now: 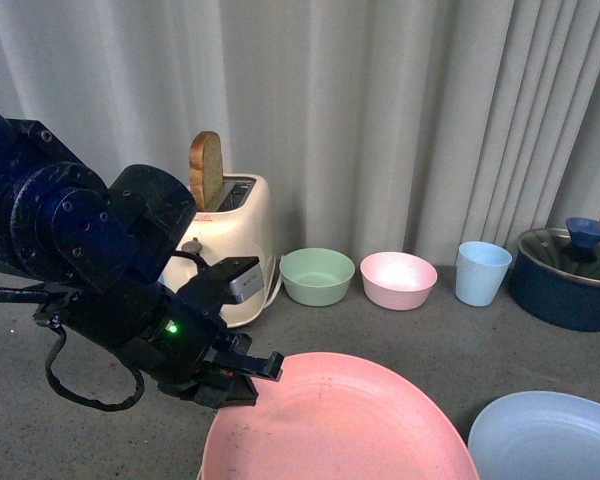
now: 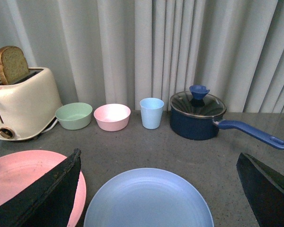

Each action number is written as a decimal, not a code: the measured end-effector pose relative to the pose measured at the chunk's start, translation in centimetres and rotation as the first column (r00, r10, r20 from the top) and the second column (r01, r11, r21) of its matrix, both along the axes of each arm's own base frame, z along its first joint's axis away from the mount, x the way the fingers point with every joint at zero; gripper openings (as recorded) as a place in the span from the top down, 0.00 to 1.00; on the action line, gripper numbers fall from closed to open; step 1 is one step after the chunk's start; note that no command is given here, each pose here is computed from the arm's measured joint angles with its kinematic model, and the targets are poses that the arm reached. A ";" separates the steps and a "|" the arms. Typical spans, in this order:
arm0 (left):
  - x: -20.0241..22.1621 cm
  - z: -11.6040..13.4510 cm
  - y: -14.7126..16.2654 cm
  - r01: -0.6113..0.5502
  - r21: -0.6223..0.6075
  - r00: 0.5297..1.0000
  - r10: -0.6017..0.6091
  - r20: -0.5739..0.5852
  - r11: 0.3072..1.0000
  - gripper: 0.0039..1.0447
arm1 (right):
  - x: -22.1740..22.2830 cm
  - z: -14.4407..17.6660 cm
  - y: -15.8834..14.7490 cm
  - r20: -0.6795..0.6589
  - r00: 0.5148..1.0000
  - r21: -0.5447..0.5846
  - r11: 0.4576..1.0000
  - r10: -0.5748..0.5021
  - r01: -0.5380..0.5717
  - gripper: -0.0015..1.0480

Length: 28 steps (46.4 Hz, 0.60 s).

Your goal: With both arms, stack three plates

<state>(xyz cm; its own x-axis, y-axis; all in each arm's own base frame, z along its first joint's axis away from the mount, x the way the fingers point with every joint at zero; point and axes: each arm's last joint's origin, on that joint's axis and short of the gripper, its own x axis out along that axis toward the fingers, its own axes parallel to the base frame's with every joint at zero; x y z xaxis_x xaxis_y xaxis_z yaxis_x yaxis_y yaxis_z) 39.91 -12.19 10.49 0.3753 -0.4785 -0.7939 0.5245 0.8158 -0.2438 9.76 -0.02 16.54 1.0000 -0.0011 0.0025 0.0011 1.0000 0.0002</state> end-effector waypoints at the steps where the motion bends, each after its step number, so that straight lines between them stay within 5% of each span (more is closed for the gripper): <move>1: 0.0 0.0 0.1 -0.002 0.001 1.000 0.002 0.000 1.000 0.97 | 0.0 0.0 0.0 0.000 1.000 0.000 1.000 0.000 0.000 0.07; 12: 0.3 -0.1 1.6 -0.014 0.020 1.000 0.015 -0.006 1.000 0.97 | 0.0 0.0 0.0 0.000 1.000 0.000 1.000 0.000 0.000 0.07; 21: 0.4 0.0 1.6 -0.008 0.002 1.000 0.008 -0.015 1.000 0.70 | 0.0 0.0 0.0 0.000 1.000 0.000 1.000 0.000 0.000 0.07; 28: 0.6 0.6 1.8 -0.008 -0.010 1.000 0.008 0.001 1.000 0.39 | 0.0 0.0 0.0 0.000 1.000 0.000 1.000 0.000 0.000 0.07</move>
